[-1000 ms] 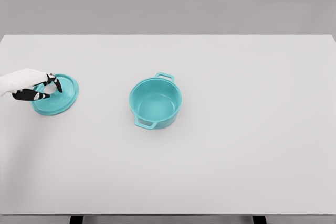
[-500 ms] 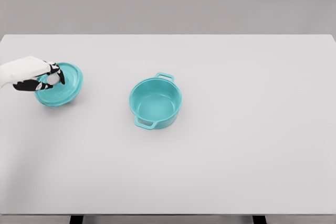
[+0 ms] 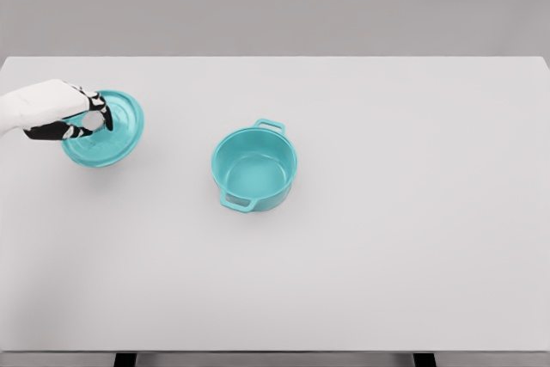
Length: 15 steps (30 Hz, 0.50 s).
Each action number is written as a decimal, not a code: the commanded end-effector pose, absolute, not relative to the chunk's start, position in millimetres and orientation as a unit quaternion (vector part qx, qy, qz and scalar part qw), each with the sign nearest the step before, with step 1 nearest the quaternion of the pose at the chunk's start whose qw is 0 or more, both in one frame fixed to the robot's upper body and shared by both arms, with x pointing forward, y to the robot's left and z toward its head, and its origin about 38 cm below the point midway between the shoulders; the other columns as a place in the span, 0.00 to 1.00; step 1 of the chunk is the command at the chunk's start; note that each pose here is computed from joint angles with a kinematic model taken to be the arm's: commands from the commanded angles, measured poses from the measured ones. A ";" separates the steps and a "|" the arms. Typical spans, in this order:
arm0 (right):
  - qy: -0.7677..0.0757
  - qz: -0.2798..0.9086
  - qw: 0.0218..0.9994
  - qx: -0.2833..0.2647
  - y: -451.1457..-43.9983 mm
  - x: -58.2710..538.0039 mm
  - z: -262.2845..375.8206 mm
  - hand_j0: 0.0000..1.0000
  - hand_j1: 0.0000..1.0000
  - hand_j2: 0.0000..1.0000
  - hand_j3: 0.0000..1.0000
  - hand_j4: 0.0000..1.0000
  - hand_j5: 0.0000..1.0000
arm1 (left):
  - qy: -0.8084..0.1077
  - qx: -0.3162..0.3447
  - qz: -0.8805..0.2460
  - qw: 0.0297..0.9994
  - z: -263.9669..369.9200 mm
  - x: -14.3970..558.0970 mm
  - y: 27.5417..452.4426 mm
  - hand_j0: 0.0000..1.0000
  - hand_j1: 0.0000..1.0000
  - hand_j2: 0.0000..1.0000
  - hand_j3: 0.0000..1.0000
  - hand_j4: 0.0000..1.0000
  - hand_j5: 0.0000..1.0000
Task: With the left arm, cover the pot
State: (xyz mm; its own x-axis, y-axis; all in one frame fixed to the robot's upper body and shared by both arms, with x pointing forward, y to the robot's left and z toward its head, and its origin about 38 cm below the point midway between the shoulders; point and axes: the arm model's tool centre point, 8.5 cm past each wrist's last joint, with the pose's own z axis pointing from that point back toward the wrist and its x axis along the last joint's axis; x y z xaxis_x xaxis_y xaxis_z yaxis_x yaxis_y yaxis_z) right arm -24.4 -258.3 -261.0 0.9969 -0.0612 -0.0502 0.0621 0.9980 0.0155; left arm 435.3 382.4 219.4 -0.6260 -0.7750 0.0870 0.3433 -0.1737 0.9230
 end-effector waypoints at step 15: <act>0.025 -0.031 0.999 0.009 -258.3 -24.4 -261.0 1.00 1.00 1.00 1.00 1.00 1.00 | -0.537 0.206 -0.758 0.308 242.8 422.2 343.2 0.49 0.49 0.49 0.49 0.49 0.49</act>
State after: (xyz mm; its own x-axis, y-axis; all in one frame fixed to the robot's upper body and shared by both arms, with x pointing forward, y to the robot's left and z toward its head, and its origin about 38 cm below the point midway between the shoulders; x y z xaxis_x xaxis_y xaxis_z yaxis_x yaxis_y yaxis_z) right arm -24.5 -258.3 -261.0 0.9969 -0.0612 -0.0504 0.0621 0.9979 0.0156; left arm 423.9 347.7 238.9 -0.7152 -0.6985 0.0232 0.2585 -0.2336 0.9373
